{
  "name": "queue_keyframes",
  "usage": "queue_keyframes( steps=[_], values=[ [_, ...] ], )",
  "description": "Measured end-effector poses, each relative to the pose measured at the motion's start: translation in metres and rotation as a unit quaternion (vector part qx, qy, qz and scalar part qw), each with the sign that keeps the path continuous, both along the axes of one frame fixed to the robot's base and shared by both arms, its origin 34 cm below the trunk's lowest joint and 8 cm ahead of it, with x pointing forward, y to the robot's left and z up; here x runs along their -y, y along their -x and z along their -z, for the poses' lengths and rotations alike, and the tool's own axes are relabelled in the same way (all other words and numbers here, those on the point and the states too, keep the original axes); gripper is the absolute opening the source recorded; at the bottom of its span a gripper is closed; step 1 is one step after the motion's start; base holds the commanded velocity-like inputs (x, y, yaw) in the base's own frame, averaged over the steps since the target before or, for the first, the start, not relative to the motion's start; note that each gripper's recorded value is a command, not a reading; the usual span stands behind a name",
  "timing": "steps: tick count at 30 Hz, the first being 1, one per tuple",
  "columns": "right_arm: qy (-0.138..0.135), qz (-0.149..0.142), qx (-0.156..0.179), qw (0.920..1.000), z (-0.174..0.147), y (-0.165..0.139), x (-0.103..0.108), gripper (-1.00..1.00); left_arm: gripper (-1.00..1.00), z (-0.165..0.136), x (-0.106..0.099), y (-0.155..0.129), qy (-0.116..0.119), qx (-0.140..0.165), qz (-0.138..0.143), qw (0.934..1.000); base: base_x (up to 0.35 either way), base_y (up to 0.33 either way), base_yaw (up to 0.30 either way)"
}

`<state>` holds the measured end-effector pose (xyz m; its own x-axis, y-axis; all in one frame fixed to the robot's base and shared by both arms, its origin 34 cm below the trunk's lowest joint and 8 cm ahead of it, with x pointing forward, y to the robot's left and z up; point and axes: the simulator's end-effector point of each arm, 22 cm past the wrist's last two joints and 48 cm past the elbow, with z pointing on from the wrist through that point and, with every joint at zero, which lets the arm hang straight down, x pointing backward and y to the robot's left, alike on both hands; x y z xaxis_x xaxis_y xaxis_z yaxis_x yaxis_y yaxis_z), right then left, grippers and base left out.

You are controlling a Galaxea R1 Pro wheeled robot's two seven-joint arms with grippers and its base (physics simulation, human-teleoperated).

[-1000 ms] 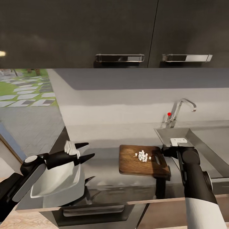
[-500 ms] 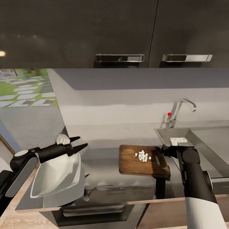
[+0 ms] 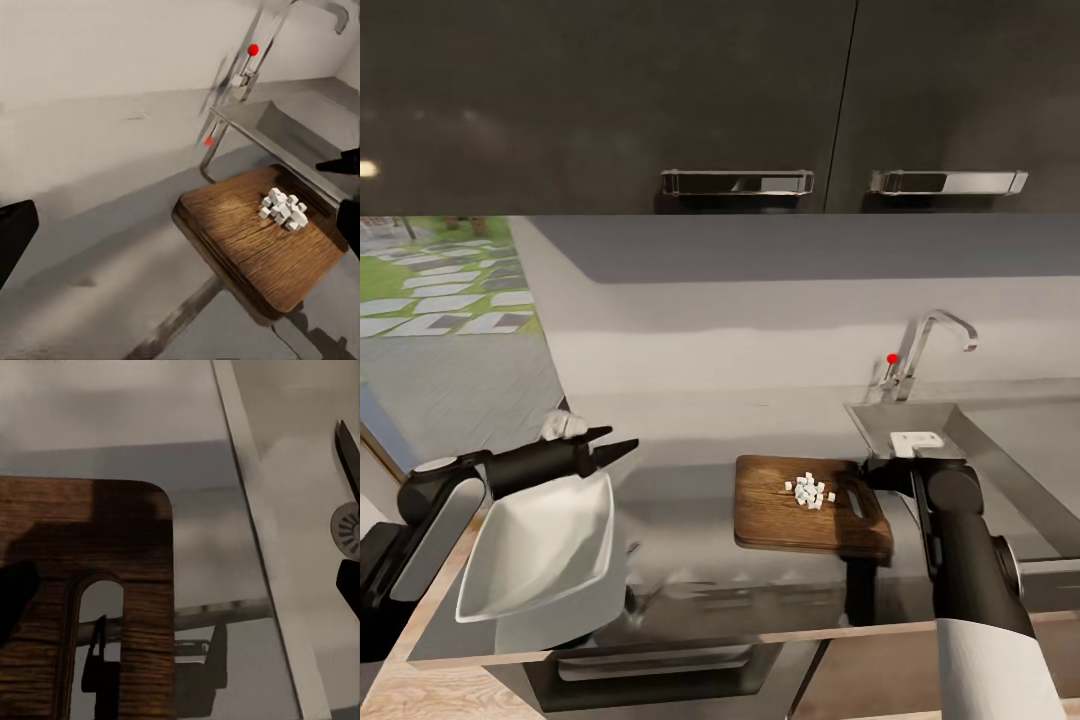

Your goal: In the kitchen, take the Vidalia onion out of the sink, dice it on the chopping board with the paring knife, put the diced onion into the bowl on the countertop, then place both the paring knife and the chopping board into the sink.

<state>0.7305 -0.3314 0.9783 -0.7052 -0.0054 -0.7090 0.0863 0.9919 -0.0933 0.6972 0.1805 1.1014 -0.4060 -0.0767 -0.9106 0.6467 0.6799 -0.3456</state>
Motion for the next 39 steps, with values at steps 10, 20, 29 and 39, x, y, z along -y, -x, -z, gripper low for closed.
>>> queue_keyframes(
  steps=[10,20,29,39],
  values=[
    [-0.007,-0.002,0.000,1.0000,0.001,0.000,-0.008,1.00,1.00,0.010,-0.012,-0.012,-0.021,-0.019,-0.043,0.9987,0.000,0.000,0.000],
    [-0.009,-0.002,-0.001,1.0000,0.002,0.000,-0.008,1.00,1.00,0.010,-0.012,-0.012,-0.021,-0.020,-0.043,0.9986,0.000,0.000,0.000],
    [-0.009,-0.003,0.000,1.0000,0.002,0.000,-0.009,1.00,1.00,0.010,-0.011,-0.012,-0.020,-0.020,-0.042,0.9987,0.000,0.000,0.000],
    [-0.008,-0.003,0.000,1.0000,0.001,0.000,-0.009,1.00,1.00,0.010,-0.011,-0.012,-0.020,-0.020,-0.042,0.9987,0.000,0.000,0.000]
  ],
)
